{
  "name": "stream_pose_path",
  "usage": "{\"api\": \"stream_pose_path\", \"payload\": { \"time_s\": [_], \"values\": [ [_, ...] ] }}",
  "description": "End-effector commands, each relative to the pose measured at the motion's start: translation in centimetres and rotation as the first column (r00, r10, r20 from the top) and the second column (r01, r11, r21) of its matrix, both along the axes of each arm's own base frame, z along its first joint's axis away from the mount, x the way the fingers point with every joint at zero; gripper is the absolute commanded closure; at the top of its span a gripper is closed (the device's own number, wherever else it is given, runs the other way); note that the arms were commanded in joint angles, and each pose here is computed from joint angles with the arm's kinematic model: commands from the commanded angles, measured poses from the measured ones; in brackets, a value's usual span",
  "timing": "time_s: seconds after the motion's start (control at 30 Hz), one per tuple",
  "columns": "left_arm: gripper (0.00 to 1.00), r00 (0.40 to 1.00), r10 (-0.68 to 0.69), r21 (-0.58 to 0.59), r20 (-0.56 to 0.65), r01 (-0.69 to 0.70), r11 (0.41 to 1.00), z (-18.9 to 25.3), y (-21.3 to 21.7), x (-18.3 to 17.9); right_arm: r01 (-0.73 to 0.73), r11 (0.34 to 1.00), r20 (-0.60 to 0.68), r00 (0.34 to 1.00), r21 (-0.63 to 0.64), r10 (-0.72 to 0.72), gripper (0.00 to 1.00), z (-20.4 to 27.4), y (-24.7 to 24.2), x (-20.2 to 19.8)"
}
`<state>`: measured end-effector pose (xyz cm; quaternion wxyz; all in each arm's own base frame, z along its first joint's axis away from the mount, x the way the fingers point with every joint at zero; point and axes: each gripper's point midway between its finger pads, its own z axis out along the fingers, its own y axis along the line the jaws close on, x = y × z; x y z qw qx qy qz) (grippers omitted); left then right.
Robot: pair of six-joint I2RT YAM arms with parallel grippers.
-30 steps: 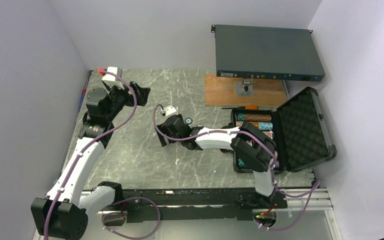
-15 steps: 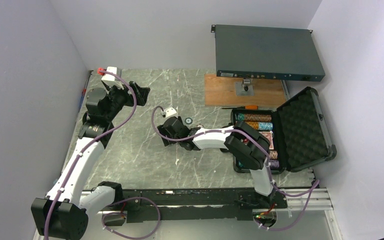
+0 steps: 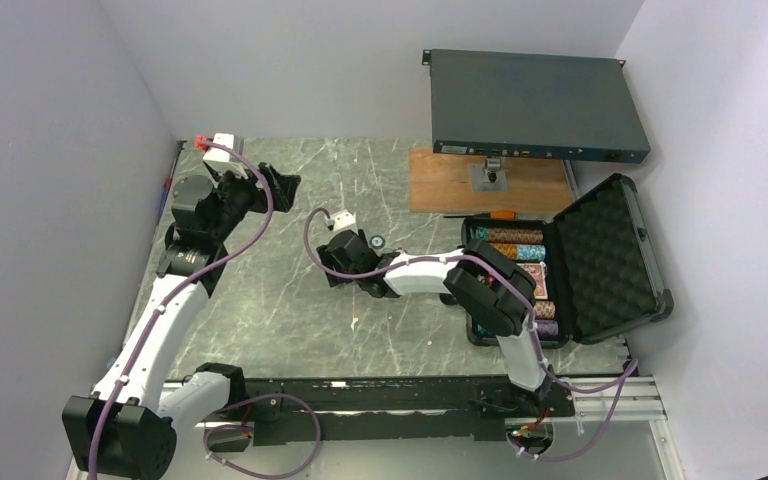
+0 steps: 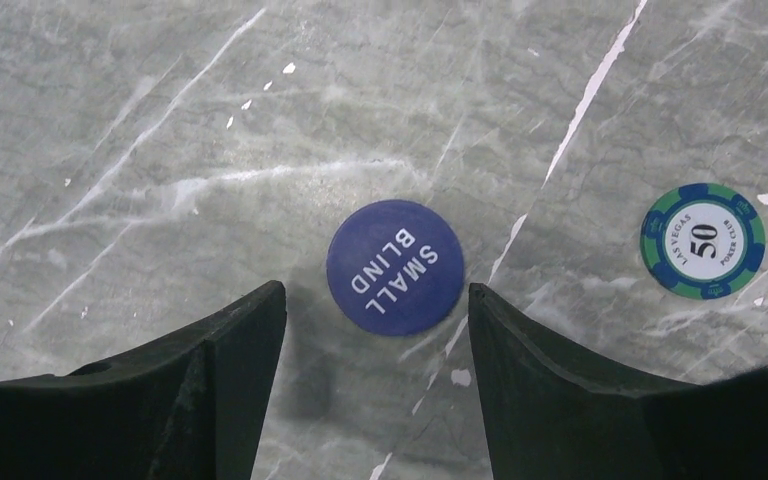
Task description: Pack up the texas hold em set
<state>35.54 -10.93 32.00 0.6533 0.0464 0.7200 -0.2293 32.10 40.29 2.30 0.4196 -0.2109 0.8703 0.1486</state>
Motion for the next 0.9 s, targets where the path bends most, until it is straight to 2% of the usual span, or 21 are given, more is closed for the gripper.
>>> {"api": "stream_pose_path", "payload": {
  "time_s": [0.0,0.43,0.57,0.87],
  "values": [
    [0.01,0.997,-0.010,-0.023,0.072,0.012,1.000,3.0,-0.1,-0.1,0.032,0.999,0.029,0.999,0.030,-0.033,0.32,0.6,0.8,1.6],
    [0.01,0.997,-0.015,-0.025,0.072,0.016,1.000,3.1,-0.2,-0.1,0.031,0.999,0.001,1.000,0.007,-0.031,0.45,-0.4,0.4,1.1],
    [0.01,0.997,-0.014,-0.024,0.071,0.016,1.000,3.0,-0.2,-0.1,0.032,0.999,0.003,0.999,0.003,-0.033,0.53,-0.4,0.4,1.2],
    [0.01,0.997,-0.016,-0.027,0.070,0.018,0.999,3.0,-0.2,-0.1,0.043,0.998,0.037,0.998,0.037,-0.045,0.61,2.5,0.4,1.8]
  ]
}}
